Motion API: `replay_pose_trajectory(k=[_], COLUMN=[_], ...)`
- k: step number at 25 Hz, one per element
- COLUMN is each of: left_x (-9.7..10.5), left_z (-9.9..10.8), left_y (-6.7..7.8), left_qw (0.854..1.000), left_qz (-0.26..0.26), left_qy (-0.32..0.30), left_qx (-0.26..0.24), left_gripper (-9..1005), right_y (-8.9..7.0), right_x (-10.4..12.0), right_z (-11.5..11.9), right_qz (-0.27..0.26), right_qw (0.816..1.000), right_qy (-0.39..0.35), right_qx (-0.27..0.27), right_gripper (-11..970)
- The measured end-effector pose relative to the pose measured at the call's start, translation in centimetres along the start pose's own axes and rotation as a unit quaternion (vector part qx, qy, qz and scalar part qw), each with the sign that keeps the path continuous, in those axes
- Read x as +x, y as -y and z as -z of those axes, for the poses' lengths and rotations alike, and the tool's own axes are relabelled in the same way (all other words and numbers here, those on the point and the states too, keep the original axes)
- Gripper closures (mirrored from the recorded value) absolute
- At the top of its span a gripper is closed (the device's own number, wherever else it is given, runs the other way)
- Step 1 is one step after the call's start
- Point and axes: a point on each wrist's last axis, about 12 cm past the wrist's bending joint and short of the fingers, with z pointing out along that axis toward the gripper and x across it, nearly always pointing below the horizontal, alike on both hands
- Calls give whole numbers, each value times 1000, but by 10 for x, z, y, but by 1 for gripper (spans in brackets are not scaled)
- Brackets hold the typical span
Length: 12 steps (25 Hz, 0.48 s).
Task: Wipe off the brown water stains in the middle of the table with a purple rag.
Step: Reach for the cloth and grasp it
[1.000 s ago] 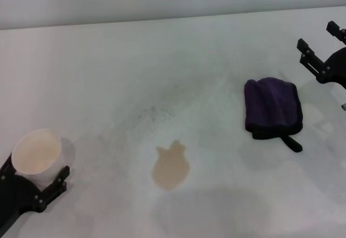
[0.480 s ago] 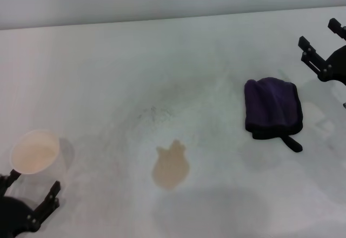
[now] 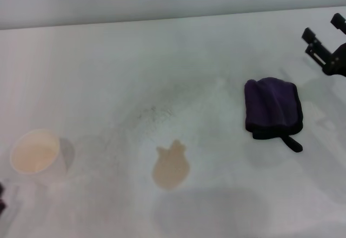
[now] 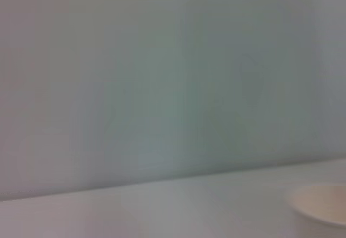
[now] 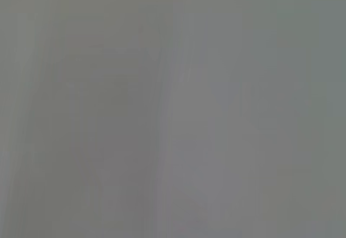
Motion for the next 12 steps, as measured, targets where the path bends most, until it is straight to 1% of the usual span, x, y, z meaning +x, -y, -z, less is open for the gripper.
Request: replay_pose_trajectory(k=[1,2,3,7,10,12], left_x=[-1,-2,-3,-6,-8,-9], left_z=[3,6,8,12,14,12], left_y=[-2,-5,-8,-19,-27,-30], left_qw=[1000,1000,999,995,992,991], left_qz=[2,3,4,5,5,3], left_qy=[4,11,16,30,37,42], left_qx=[-13,-29,-40,-90,-122,-127], left_gripper=[103,103,103,102,102,102], right_y=[2,9,9,26,40,47], right_x=[-1,-2,-2,-5,-10,-15], right_z=[1,4,4,8,4,1], right_qz=[-21,-61,-61,-147,-205,-235], right_qw=[1000,998,998,989,977,967], right_qy=[0,-2,-2,-21,-60,-95], right_qx=[1,8,8,21,12,-6], right_gripper=[223,223,223,223,223,223])
